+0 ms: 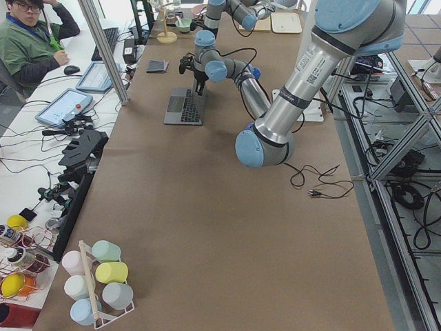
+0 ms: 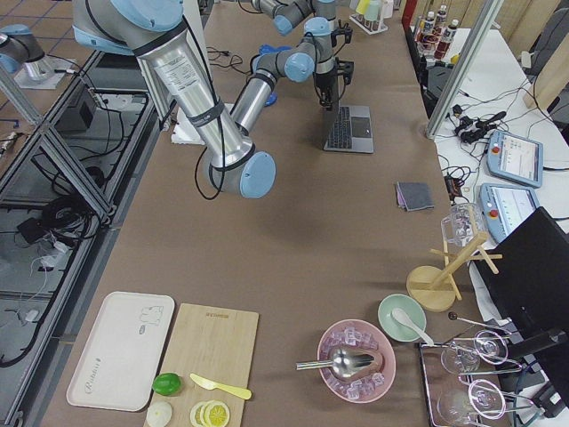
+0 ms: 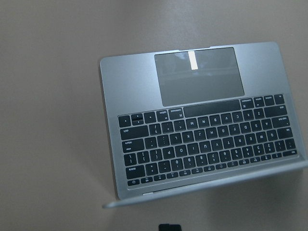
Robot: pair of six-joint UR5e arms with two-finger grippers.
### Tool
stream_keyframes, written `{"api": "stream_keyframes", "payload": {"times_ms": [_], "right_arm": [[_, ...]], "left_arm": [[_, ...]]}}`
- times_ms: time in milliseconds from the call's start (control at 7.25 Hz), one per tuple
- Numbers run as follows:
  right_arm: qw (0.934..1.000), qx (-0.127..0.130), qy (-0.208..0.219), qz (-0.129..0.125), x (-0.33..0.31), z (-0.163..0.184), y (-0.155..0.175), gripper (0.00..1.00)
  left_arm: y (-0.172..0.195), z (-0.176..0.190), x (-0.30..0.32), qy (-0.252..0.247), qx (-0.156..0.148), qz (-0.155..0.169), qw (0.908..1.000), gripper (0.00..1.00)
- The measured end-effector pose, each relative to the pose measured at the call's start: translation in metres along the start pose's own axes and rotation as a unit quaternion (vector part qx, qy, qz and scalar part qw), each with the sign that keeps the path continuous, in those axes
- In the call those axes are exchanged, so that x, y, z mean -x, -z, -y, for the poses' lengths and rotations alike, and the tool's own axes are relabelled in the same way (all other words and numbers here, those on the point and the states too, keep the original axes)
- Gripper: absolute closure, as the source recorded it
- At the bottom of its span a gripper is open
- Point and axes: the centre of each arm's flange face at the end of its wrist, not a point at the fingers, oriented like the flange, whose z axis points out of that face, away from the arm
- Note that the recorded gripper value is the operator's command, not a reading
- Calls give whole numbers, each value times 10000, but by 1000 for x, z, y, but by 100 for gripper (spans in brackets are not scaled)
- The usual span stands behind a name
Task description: Close laptop
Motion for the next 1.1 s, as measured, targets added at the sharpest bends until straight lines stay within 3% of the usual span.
{"api": "stream_keyframes", "payload": {"times_ms": [414,1103], "right_arm": [[9999,-11,-105,-53,10,14,-27,100],[9993,-194,-289,-127,25,70,-67,100]], "left_arm": [[-17,23,5,-33,-82,15,10000,100],[-23,62,10,24,-165,168,9997,100]]}}
